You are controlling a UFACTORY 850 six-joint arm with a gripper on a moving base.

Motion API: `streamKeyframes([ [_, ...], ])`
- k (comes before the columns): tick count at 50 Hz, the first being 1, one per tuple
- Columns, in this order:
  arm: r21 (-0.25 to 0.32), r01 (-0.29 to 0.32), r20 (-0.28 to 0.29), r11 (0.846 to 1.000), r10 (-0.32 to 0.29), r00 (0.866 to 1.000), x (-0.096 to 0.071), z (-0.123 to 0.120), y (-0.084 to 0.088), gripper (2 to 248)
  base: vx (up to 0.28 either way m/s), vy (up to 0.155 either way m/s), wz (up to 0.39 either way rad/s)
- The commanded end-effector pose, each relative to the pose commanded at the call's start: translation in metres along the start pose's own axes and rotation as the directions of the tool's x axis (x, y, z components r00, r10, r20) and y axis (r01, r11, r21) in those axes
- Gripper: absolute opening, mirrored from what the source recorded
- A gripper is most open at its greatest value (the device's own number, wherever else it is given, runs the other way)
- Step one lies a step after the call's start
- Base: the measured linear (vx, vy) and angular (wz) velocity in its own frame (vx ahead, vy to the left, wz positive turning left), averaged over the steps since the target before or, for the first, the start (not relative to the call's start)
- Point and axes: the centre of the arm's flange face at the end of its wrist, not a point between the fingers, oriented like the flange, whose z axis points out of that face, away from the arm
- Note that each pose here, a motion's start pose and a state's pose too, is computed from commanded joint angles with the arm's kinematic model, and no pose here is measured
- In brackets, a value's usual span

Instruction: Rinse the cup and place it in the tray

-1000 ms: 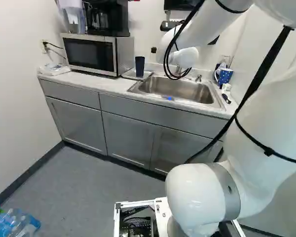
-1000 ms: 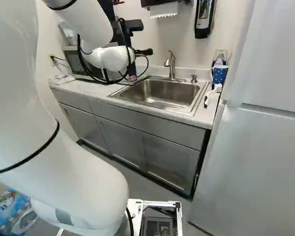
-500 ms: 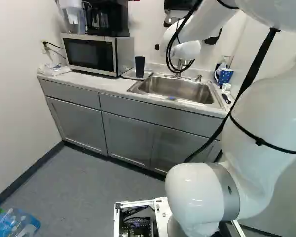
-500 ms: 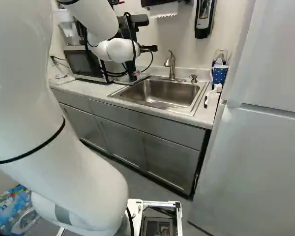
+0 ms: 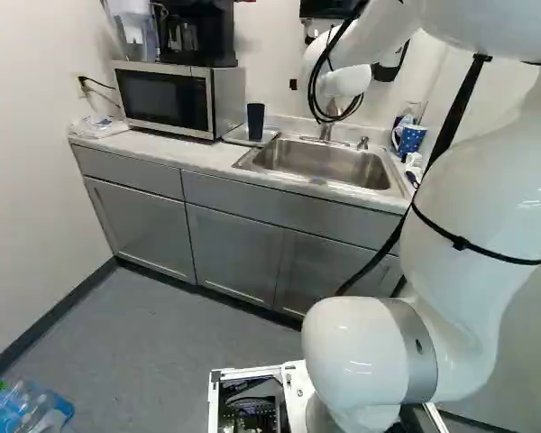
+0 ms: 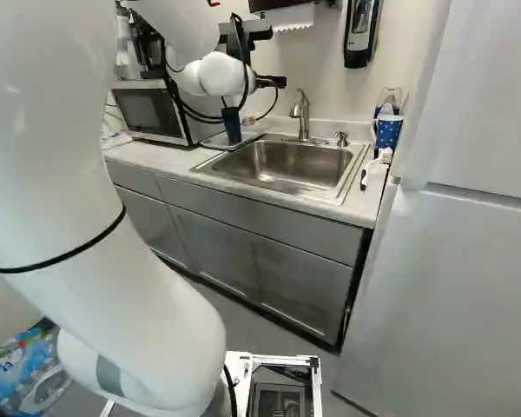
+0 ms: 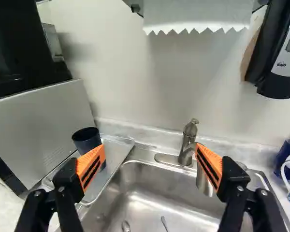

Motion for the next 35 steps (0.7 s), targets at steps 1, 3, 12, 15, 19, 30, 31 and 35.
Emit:
streamKeyframes([
  [1, -0.001, 0.0, 0.004, 1.0, 0.0, 1.0, 0.001, 0.001, 0.001, 247, 0.0, 0.0, 0.0],
  [3, -0.004, -0.001, 0.011, 1.0, 0.001, 1.0, 0.002, 0.003, 0.002, 247, 0.0, 0.0, 0.0],
  [12, -0.017, -0.003, 0.049, 1.0, 0.003, 0.999, 0.008, 0.011, 0.01, 247, 0.0, 0.0, 0.0],
  [15, -0.021, -0.003, 0.062, 1.0, 0.004, 0.998, 0.01, 0.014, 0.012, 247, 0.0, 0.0, 0.0],
  [19, -0.025, -0.004, 0.08, 1.0, 0.006, 0.997, 0.013, 0.018, 0.014, 247, 0.0, 0.0, 0.0],
  [30, -0.034, -0.005, 0.129, 0.999, 0.01, 0.992, 0.02, 0.03, 0.02, 247, 0.0, 0.0, 0.0],
  [31, -0.035, -0.005, 0.133, 0.999, 0.01, 0.991, 0.021, 0.031, 0.021, 247, 0.0, 0.0, 0.0],
  [35, -0.038, -0.006, 0.155, 0.999, 0.012, 0.988, 0.021, 0.036, 0.023, 247, 0.0, 0.0, 0.0],
])
